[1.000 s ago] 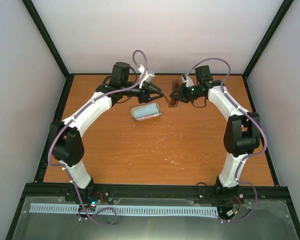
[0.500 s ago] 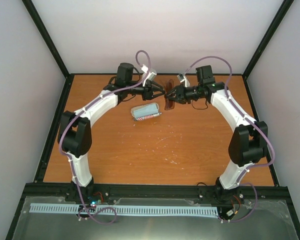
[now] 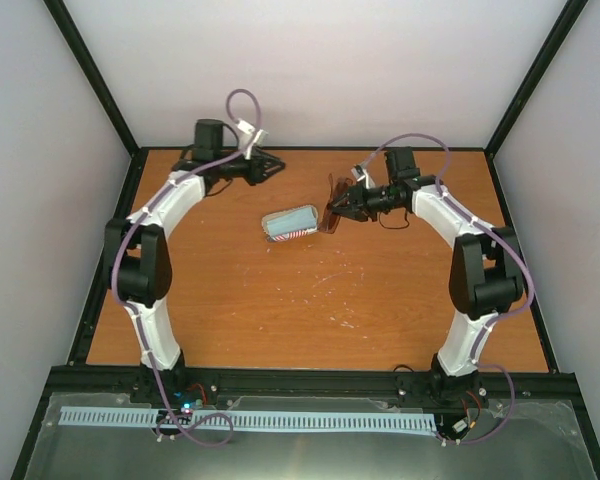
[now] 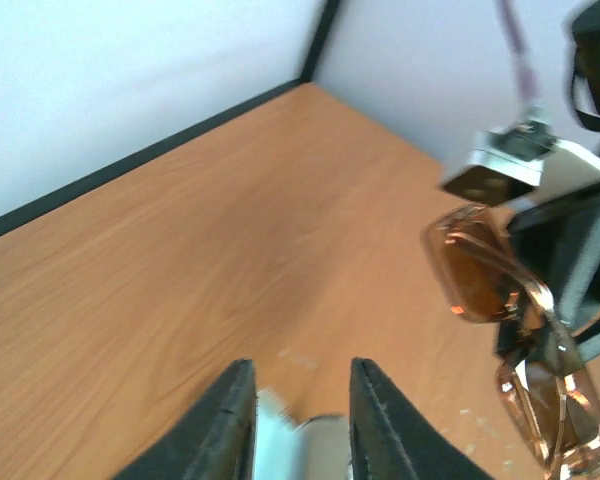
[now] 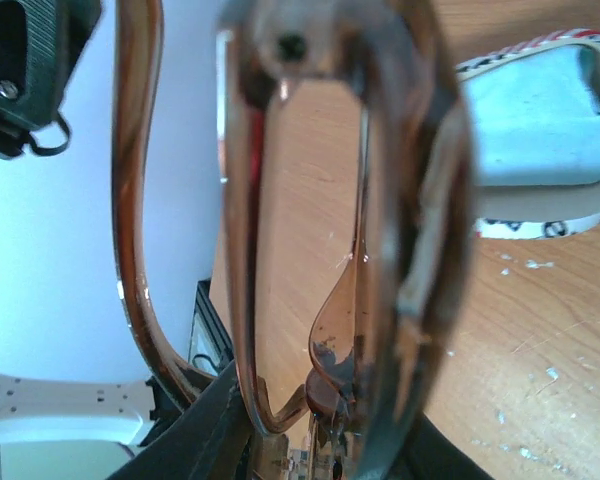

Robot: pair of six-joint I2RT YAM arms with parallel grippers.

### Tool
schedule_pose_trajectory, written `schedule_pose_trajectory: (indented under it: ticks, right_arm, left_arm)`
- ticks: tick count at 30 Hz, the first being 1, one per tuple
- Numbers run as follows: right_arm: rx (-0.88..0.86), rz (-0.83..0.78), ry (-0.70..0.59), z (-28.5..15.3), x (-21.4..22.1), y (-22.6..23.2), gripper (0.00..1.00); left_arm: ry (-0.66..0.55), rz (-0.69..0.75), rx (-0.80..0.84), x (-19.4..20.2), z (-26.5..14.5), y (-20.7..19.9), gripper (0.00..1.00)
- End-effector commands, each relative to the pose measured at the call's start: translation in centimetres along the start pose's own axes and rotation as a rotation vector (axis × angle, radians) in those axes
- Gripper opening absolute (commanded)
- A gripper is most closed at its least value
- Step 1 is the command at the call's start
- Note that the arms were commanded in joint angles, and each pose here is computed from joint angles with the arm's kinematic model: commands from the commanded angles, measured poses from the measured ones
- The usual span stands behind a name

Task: Organize the sunglasses
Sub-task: Fold the sunglasses, then place the sunglasses at the center of the board.

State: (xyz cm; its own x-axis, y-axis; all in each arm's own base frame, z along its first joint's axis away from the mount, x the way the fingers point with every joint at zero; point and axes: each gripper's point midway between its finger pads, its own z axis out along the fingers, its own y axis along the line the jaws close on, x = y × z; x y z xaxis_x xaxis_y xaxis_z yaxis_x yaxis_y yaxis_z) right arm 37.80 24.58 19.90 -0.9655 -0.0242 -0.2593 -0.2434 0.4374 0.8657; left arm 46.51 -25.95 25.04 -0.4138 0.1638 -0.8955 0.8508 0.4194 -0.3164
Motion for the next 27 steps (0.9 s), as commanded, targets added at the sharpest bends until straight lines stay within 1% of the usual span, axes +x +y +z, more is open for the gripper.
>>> schedule_pose_trajectory:
  ticks: [1,4,6,9,12,15,18,22,27]
  right_arm:
    - [-0.016,0.024,-0.025,1.2,-1.7,-1.5,0.27]
    - [0.007,0.046,-0.034,1.6,-2.2,-2.5,0.28]
    - [0.098,0.111,-0.059,0.9,-2.6,-5.4,0.28]
    - [0.235,0.196,-0.026,1.0,-1.1,-10.2,0.27]
    - [0.319,0.257,0.04,1.3,1.3,-14.0,0.26]
    - [0.371,0.308,0.1,1.6,3.3,-16.9,0.26]
    - [0.404,0.354,0.144,1.9,4.5,-18.9,0.26]
    - [0.427,0.362,0.162,1.8,4.6,-19.8,0.28]
    - [0.435,0.376,0.167,1.4,5.1,-20.4,0.37]
  left_arm:
    - [0.078,0.031,-0.166,2.0,-2.8,5.6,0.25]
    - [0.165,-0.006,-0.215,5.0,-2.7,8.7,0.2]
    - [0.202,-0.034,-0.227,6.6,-2.5,9.9,0.19]
    - [0.218,-0.051,-0.226,7.6,-2.3,10.1,0.19]
    - [0.221,-0.061,-0.226,7.9,-2.4,9.9,0.19]
    - [0.226,-0.07,-0.229,8.2,-2.5,9.7,0.2]
    - [0.227,-0.075,-0.231,8.3,-2.7,9.5,0.2]
    - [0.223,-0.082,-0.234,8.2,-2.9,9.3,0.2]
    - [0.217,-0.085,-0.235,8.0,-2.9,9.2,0.21]
